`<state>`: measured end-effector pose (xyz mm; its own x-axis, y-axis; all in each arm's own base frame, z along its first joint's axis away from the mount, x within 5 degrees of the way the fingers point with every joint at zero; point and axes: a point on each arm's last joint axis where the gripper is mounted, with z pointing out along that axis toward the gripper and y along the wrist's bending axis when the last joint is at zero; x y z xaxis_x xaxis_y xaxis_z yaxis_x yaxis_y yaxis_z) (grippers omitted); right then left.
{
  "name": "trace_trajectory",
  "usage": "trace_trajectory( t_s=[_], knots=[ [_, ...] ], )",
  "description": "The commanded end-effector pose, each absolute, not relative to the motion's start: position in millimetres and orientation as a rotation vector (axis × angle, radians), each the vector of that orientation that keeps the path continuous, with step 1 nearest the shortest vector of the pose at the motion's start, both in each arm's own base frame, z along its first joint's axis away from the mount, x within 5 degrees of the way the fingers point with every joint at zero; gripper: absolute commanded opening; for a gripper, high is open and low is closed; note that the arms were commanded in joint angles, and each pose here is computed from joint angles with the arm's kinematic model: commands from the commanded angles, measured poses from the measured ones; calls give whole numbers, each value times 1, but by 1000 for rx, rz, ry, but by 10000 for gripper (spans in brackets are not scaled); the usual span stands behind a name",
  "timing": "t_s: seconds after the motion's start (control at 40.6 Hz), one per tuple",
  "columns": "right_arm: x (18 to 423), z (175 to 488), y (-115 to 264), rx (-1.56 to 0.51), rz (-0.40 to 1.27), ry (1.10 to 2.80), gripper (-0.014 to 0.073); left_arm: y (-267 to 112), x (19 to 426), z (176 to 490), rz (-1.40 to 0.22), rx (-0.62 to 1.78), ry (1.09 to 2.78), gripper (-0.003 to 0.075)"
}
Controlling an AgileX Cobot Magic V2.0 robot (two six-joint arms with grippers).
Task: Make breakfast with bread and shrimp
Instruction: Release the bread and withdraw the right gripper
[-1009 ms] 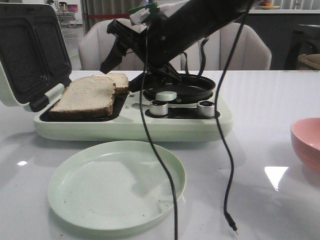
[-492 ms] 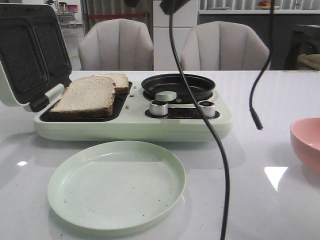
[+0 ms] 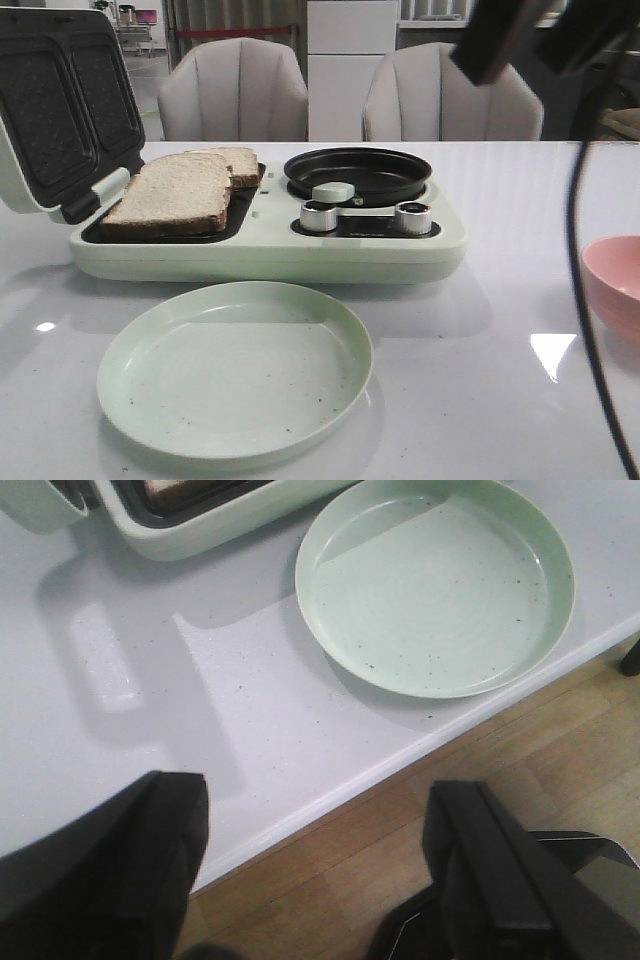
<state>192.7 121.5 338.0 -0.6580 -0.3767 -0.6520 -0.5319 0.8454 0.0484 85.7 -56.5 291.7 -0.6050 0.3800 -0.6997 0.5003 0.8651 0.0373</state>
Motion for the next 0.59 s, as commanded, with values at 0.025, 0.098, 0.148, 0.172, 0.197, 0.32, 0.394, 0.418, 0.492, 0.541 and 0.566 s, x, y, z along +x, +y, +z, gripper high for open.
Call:
trace_trajectory(
  t_s=[0.025,0.098,0.148,0.172,0.197,0.32,0.394,0.418,0.492,0.541,0.566],
  knots=[
    [167,342,104,-619,329,2257,546,-60,88,304,-250,628,2209,511],
    [150,337,94,-609,335,2241,546,-60,88,304,-250,628,2209,511],
    [138,334,87,-600,341,2226,546,-60,88,304,-250,628,2209,511],
    [133,331,84,-598,343,2225,546,-60,88,304,-250,628,2209,511],
    [128,330,81,-590,348,2213,546,-60,88,304,-250,628,2209,511],
    [104,326,67,-569,366,2156,546,-60,88,304,-250,628,2209,511],
    [93,323,60,-563,372,2124,546,-60,88,304,-250,628,2209,511],
    [90,322,58,-561,373,2117,546,-60,88,304,-250,628,2209,511],
    [81,320,53,-554,381,2086,546,-60,88,304,-250,628,2209,511],
    [77,321,50,-550,384,2070,546,-60,88,304,-250,628,2209,511],
    [76,321,49,-548,387,2061,546,-60,88,304,-250,628,2209,511]
  ],
)
